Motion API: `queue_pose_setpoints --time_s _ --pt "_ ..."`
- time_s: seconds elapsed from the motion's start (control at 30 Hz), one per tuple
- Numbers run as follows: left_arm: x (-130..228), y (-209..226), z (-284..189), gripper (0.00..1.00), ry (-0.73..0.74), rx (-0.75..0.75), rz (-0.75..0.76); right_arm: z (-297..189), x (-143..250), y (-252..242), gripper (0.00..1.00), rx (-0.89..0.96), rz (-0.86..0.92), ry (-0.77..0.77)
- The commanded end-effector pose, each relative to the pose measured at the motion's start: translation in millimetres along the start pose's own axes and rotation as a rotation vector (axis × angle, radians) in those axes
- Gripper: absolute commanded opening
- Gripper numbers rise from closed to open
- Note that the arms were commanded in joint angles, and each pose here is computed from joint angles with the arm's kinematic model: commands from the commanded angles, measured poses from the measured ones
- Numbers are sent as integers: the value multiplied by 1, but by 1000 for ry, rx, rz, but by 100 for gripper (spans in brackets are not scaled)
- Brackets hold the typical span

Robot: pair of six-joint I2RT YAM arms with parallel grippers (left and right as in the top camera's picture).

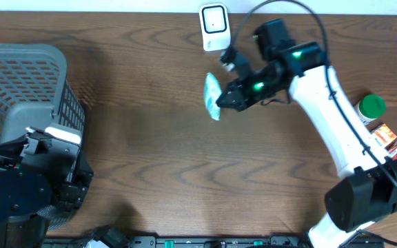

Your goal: Scan the item barcode

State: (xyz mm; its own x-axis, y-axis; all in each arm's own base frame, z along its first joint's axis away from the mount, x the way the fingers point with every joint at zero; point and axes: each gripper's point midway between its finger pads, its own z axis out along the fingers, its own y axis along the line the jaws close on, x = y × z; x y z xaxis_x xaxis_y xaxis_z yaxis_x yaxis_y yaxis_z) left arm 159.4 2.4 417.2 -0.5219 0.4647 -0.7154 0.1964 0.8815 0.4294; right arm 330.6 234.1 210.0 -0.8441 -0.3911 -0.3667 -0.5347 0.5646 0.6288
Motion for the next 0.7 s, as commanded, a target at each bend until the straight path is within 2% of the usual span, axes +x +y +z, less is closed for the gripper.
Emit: queue_pose_setpoints --time_s 0.0,0.27,0.37,0.47,0.67 --pt "1 2 -1 82 -4 -9 -1 -10 0 15 1 -290 -20 -78" --pt "1 2 -1 82 -4 -9 -1 -31 4 -32 1 -491 -35 -331" --pt "1 2 -1 82 -4 -9 -1 -32 14 -49 1 -544 -96 -426" --pt "1 2 -1 82 -4 -9 -1 -16 25 -61 1 -515 -136 -435" --pt "1 2 -1 83 -4 -9 -1 18 53 -72 1 -486 -11 -356"
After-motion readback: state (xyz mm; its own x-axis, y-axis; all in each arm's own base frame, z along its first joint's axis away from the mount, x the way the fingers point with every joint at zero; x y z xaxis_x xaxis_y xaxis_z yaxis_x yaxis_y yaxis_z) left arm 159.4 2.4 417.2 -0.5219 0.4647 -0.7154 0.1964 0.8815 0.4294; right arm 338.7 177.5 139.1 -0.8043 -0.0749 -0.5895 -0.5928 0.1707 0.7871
